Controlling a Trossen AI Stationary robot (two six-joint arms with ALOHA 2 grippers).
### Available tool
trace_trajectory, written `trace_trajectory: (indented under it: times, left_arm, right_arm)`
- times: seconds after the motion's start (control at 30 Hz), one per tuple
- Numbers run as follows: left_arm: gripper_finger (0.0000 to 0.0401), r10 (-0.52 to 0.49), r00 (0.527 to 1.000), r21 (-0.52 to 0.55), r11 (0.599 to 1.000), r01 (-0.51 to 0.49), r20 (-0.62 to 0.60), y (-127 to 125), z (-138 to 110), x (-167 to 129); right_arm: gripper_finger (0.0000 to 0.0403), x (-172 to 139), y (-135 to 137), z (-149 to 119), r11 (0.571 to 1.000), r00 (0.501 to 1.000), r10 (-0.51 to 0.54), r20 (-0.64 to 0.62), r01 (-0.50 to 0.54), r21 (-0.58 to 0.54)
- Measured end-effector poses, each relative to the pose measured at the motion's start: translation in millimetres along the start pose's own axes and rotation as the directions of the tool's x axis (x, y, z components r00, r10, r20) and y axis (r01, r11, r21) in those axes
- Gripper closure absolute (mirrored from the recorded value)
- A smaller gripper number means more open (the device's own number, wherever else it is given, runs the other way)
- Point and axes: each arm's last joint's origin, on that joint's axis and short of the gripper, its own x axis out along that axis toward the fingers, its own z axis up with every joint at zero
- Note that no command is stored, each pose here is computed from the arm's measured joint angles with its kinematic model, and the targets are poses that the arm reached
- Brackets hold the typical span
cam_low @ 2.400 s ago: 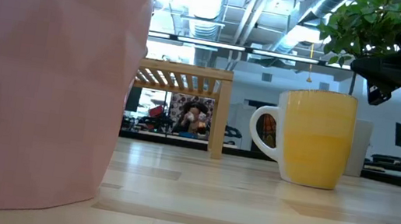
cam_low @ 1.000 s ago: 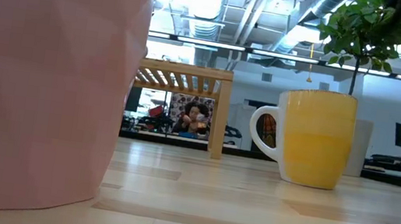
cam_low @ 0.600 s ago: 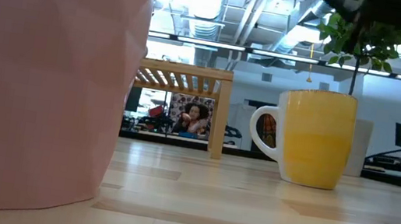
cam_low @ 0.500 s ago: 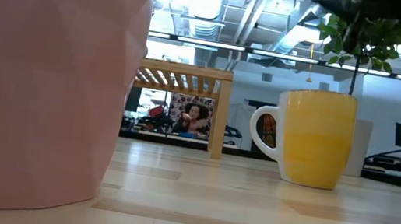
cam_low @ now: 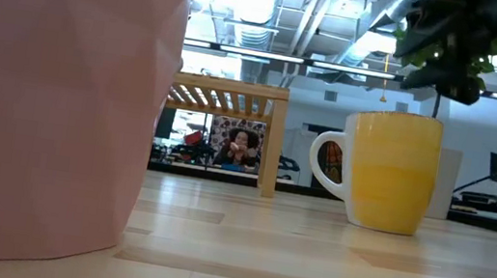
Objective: Place coffee mugs
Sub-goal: Put the yellow mug on the shelf
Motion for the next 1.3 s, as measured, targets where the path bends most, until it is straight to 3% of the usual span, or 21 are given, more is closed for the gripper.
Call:
trace_trajectory:
  times: [0.27,0.73,0.93,1.07,1.2,1.3]
  left_arm:
    - [0.0222,-0.047,0.999,0.017,0.999,0.047,0.022,-5.6,5.1,-8.7]
    - [0.0222,-0.127,0.989,0.074,0.99,0.122,0.069,-18.3,15.3,-34.0]
    - [0.0222,-0.195,0.98,0.115,0.975,0.188,0.046,-21.2,15.5,-36.2]
    - [0.0222,-0.198,0.979,0.125,0.973,0.192,0.042,-21.1,15.2,-36.0]
    - [0.0222,-0.2,0.979,0.176,0.966,0.189,0.047,-22.0,15.9,-38.2]
    - [0.0222,-0.192,0.981,0.16,0.97,0.185,0.03,-21.2,14.3,-38.1]
  right_arm:
    - [0.0177,20.6,12.4,-8.5,0.989,0.974,-0.149,-0.174,0.15,-0.005]
    - [0.0178,78.3,12.0,-8.0,0.923,0.883,-0.367,-0.292,0.384,-0.001]
    - [0.0185,96.9,12.5,-10.3,0.906,0.848,-0.399,-0.35,0.424,-0.006]
    - [0.0237,100.1,16.7,-8.1,0.895,0.822,-0.424,-0.38,0.445,-0.034]
    - [0.0359,100.9,19.7,3.2,0.882,0.793,-0.457,-0.402,0.464,-0.088]
    - [0.0367,94.3,34.4,23.5,0.911,0.834,-0.411,-0.368,0.393,-0.128]
